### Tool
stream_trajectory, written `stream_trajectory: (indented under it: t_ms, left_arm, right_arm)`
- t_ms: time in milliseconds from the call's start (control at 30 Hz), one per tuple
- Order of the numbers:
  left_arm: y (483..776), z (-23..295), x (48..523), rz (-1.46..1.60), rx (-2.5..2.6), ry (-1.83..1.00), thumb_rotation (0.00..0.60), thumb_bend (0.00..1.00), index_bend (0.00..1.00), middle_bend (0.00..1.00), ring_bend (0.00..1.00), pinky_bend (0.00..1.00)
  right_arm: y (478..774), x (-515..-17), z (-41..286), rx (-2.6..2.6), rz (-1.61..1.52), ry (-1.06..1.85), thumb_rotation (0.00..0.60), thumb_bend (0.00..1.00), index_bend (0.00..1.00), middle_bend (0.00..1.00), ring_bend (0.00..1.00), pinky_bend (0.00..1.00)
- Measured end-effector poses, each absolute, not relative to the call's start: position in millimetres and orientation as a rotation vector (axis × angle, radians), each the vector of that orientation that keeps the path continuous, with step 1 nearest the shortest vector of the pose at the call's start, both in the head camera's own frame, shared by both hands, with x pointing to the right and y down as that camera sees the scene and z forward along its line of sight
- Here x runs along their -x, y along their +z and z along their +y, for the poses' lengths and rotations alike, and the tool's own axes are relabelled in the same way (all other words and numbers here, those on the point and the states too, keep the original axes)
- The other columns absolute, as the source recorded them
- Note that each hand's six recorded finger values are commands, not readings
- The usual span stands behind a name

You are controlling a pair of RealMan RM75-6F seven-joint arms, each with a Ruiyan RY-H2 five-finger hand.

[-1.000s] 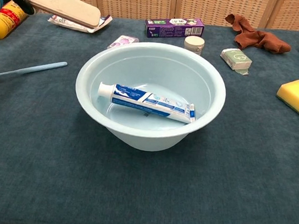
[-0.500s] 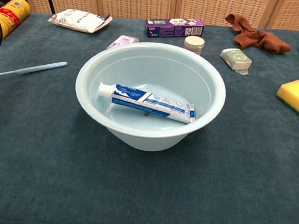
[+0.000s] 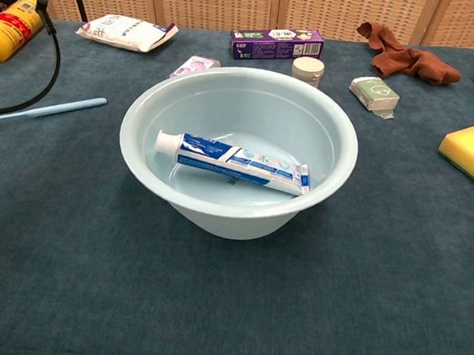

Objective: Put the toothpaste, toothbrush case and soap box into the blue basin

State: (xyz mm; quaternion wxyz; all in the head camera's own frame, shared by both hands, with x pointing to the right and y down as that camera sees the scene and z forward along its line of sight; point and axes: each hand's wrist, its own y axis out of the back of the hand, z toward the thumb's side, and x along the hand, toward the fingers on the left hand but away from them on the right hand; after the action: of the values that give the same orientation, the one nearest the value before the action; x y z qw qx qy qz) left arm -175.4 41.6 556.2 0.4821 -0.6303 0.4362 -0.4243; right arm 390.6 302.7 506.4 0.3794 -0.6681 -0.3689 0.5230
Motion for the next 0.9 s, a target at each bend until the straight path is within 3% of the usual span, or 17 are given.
stream_trajectory:
  t_ms: [767, 833, 900]
  left_arm:
    - [584, 123, 123, 0.865, 1.742, -0.985, 0.600, 0.40, 0.80, 0.41, 0.42, 0.50]
    - [586, 128, 121, 0.851, 1.755, -0.986, 0.600, 0.39, 0.78, 0.39, 0.42, 0.50]
    - [588, 130, 121, 0.846, 1.766, -0.987, 0.600, 0.36, 0.69, 0.34, 0.41, 0.50]
  right_arm:
    - [496, -389, 304, 1.708, -0.963, 1.304, 0.600, 0.13, 0.00, 0.00, 0.00, 0.00]
    - [496, -390, 304, 1.707, -0.967, 1.302, 0.600, 0.13, 0.00, 0.00, 0.00, 0.00]
    - [495, -390, 304, 1.706, -0.967, 1.301, 0.600, 0.13, 0.00, 0.00, 0.00, 0.00]
